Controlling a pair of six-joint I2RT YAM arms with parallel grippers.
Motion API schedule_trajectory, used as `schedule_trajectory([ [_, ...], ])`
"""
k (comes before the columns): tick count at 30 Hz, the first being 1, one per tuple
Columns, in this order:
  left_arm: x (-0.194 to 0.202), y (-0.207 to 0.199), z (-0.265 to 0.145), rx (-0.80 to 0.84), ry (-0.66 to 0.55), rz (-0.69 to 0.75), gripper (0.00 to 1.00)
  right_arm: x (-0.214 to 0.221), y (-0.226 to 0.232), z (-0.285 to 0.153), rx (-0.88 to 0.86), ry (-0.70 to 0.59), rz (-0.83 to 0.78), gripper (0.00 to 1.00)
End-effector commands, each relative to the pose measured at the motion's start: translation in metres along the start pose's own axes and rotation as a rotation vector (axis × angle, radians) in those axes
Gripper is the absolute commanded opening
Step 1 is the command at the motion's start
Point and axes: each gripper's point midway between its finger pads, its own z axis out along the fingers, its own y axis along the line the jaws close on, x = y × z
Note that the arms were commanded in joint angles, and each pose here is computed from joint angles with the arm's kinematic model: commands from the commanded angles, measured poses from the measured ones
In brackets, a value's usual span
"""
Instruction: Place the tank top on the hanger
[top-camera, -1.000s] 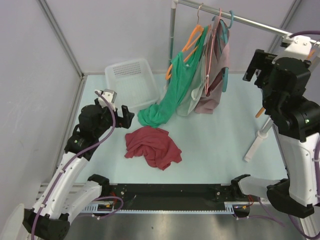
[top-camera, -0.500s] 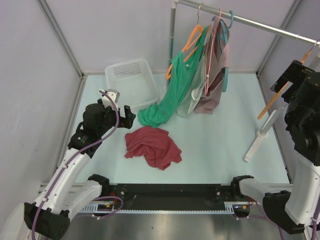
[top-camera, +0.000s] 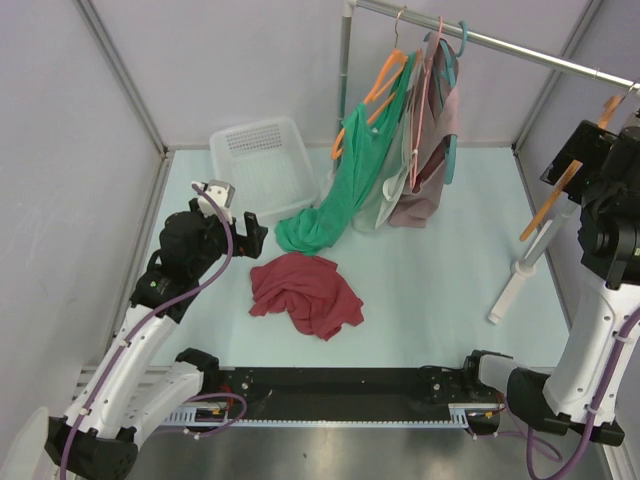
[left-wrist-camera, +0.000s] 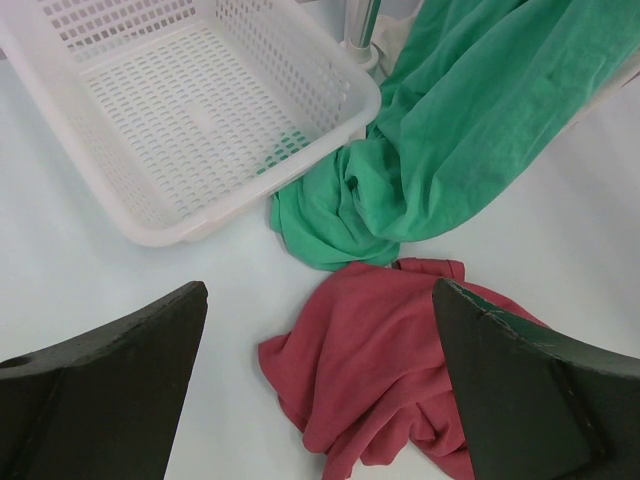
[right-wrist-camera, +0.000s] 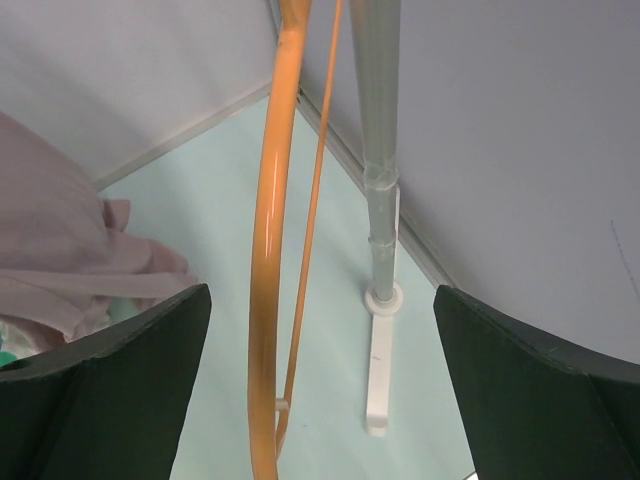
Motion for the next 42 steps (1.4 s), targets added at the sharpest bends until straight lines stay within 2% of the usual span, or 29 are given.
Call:
schedule_trajectory([
  [1,-0.009,0.002,-0.003,-0.008,-0.031,0.020,0.99,0.000,-0.002,-0.015,-0.032,-0.023,-0.007,1.00],
  [6,-0.012,0.003,-0.006,-0.018,-0.045,0.023,0.99,0.018,0.010,0.010,-0.067,0.046,-0.006,0.99],
  [10,-0.012,0.005,-0.008,-0.028,-0.052,0.024,1.00,0.017,0.016,0.013,-0.098,0.043,0.003,0.95],
  [13,-0.010,0.006,-0.007,-0.032,-0.046,0.026,0.99,0.018,0.016,0.016,-0.093,0.052,-0.003,0.82],
  [16,-0.011,0.007,-0.007,-0.035,-0.048,0.026,1.00,0.015,0.017,0.013,-0.106,0.042,0.002,0.63],
  [17,-0.011,0.007,-0.007,-0.036,-0.048,0.026,0.99,0.014,0.017,0.011,-0.109,0.037,0.002,0.51],
  [19,-0.011,0.008,-0.007,-0.039,-0.050,0.027,1.00,0.011,0.016,0.008,-0.109,0.028,0.002,0.39],
  [20,-0.011,0.008,-0.008,-0.041,-0.050,0.026,1.00,0.009,0.016,0.005,-0.112,0.022,-0.001,0.30],
  [22,-0.011,0.008,-0.008,-0.044,-0.052,0.027,0.99,0.006,0.016,0.005,-0.112,0.021,-0.008,0.22],
  [23,-0.010,0.008,-0.008,-0.042,-0.049,0.027,1.00,0.002,0.016,0.003,-0.113,0.009,-0.006,0.12],
  [26,-0.010,0.010,-0.008,-0.052,-0.047,0.030,0.99,-0.010,0.018,0.000,-0.121,-0.016,0.001,0.00],
  [37,-0.011,0.012,-0.009,-0.058,-0.049,0.031,0.99,-0.047,0.043,-0.019,-0.249,-0.131,-0.014,0.00],
  [42,-0.011,0.012,-0.009,-0.058,-0.051,0.030,1.00,-0.027,0.047,-0.044,-0.330,-0.149,-0.039,0.00],
])
